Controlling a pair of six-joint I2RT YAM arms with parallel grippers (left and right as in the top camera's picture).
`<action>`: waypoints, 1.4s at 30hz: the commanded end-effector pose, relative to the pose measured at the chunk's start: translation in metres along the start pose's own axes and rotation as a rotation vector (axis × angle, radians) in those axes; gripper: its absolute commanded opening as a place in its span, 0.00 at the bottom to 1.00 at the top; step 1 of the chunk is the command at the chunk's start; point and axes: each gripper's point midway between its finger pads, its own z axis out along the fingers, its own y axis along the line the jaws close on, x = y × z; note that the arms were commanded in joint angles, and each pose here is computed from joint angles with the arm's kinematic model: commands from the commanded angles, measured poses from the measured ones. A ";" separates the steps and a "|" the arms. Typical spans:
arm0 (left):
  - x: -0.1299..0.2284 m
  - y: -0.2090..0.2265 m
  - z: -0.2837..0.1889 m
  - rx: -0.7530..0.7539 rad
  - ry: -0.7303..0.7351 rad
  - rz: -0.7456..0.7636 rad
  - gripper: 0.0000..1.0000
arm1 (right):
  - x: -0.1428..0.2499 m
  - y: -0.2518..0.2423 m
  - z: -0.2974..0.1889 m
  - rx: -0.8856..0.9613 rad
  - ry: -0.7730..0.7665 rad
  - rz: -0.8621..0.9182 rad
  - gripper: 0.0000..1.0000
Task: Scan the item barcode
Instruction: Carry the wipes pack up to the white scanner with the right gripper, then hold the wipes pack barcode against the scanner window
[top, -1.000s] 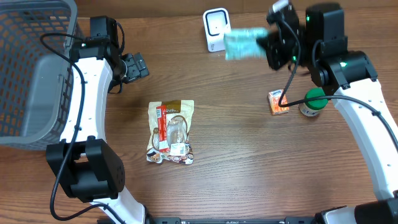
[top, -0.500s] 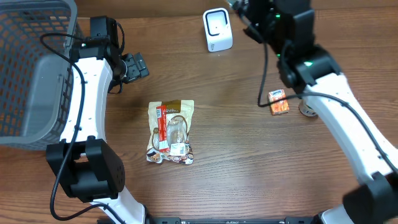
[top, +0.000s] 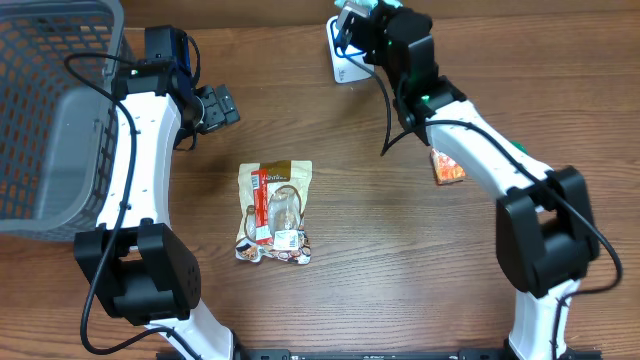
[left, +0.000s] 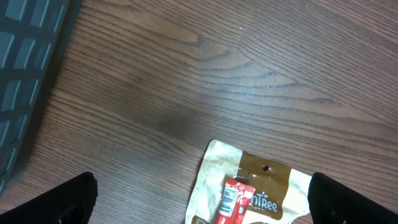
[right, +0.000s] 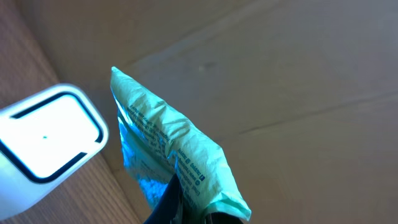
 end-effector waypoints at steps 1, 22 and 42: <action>-0.001 0.001 0.003 -0.012 0.002 0.009 1.00 | 0.007 0.005 0.013 0.045 0.023 -0.051 0.03; -0.001 0.001 0.003 -0.013 0.001 0.009 1.00 | -0.001 0.049 0.030 0.162 0.069 -0.249 0.04; -0.001 0.001 0.003 -0.013 0.001 0.009 1.00 | 0.014 0.066 0.035 0.147 0.122 -0.237 0.03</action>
